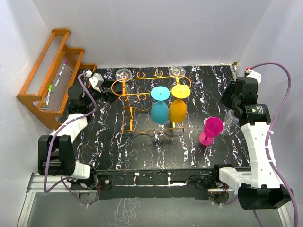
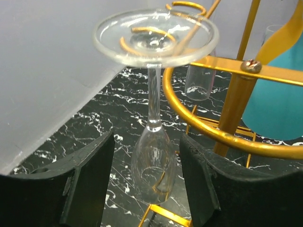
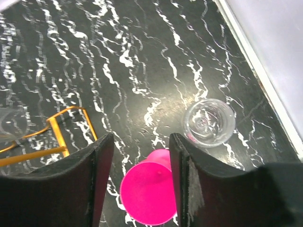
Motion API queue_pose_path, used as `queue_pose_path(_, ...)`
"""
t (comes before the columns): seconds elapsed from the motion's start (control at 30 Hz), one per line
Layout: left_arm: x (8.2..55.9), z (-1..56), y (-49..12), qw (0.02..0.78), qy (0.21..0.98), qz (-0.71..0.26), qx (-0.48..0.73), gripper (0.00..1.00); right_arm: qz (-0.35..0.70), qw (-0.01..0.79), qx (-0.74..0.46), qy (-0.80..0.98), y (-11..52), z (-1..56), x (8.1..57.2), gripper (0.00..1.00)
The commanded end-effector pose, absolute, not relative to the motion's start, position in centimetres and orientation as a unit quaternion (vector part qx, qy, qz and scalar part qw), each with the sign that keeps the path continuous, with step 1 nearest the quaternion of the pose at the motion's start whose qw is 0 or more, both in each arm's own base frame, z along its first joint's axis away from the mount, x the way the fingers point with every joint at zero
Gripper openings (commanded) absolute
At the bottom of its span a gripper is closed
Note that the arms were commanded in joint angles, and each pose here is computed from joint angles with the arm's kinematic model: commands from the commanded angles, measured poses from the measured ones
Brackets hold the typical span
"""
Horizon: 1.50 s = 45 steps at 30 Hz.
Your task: Place the wine glass upside down on the wine glass rack
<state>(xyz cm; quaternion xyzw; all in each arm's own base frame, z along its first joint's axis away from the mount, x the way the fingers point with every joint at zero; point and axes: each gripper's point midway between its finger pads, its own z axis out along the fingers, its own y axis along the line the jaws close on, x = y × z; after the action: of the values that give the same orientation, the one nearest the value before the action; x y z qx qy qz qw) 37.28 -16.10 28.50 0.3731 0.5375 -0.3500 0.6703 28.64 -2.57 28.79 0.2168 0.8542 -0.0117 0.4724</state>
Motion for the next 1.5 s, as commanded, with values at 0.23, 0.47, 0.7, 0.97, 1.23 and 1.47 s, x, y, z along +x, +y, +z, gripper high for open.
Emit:
queue_pose_path(0.23, 37.8, 25.6, -13.5, 0.596, 0.680, -0.301, 0.301, 0.59, -0.106, 0.454, 0.245, 0.850, -5.9, 27.4, 28.3, 0.44)
queue_pose_path(0.47, 37.5, 22.6, -10.1, 0.505, 0.804, -0.236, 0.208, 0.61, -0.099, 0.434, 0.261, 0.856, -6.5, 25.0, 28.5, 0.44)
queue_pose_path(0.7, 34.9, 21.5, -6.3, 0.411, 0.888, -0.153, 0.137, 0.61, -0.109, 0.428, 0.265, 0.857, -7.4, 24.3, 29.2, 0.44)
queue_pose_path(0.97, 30.7, 22.5, -5.1, 0.330, 0.924, -0.126, 0.146, 0.60, -0.101, 0.416, 0.281, 0.859, -8.2, 22.2, 29.7, 0.43)
queue_pose_path(1.23, 28.7, 21.9, -6.2, 0.299, 0.929, -0.163, 0.147, 0.55, -0.076, 0.414, 0.283, 0.862, -7.8, 19.9, 30.1, 0.43)
queue_pose_path(1.47, 28.8, 21.5, -5.9, 0.296, 0.932, -0.156, 0.142, 0.54, -0.075, 0.416, 0.282, 0.861, -8.1, 19.0, 30.4, 0.43)
